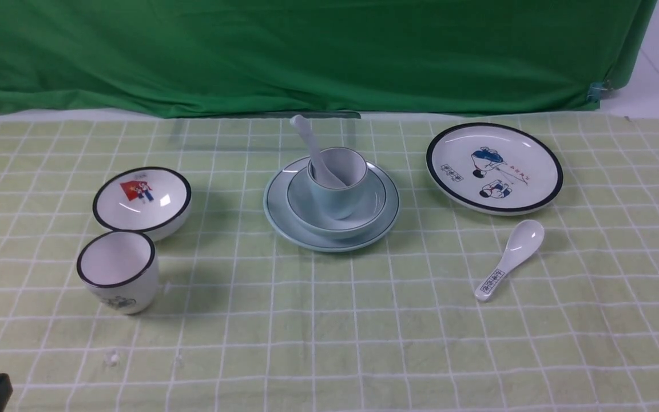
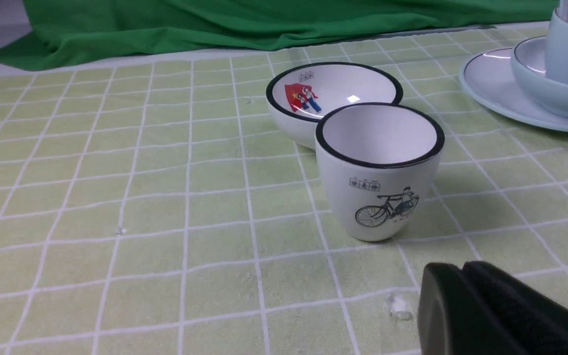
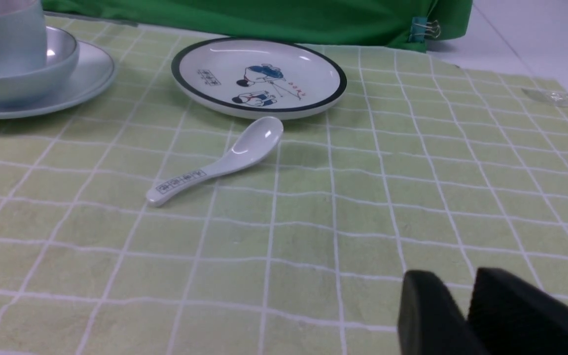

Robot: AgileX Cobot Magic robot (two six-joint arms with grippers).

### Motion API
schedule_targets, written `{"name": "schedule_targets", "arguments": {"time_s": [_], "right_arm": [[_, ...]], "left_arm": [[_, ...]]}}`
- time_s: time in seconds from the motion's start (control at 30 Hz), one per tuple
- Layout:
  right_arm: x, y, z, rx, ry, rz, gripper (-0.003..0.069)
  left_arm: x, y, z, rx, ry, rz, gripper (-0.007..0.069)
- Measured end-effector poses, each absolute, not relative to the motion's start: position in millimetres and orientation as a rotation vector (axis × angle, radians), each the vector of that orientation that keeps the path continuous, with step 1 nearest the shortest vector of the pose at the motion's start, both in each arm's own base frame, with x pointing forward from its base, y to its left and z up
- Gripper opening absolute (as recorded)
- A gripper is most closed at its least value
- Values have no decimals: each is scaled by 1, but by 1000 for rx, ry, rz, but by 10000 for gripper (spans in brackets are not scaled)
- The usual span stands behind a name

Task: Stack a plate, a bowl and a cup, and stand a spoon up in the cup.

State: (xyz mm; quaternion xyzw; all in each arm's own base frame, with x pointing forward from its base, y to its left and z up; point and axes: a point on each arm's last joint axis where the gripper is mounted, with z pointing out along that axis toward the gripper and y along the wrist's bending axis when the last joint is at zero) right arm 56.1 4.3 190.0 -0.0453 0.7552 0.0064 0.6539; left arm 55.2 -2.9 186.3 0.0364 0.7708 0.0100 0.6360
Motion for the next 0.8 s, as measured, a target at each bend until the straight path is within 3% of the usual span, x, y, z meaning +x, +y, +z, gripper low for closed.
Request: {"name": "schedule_targets", "arguments": {"time_s": [0.8], "right_arm": [[56,4,190,-103,1713,15,225]], "left_arm": [[56,-1,190,128,1715,95,-29]]}}
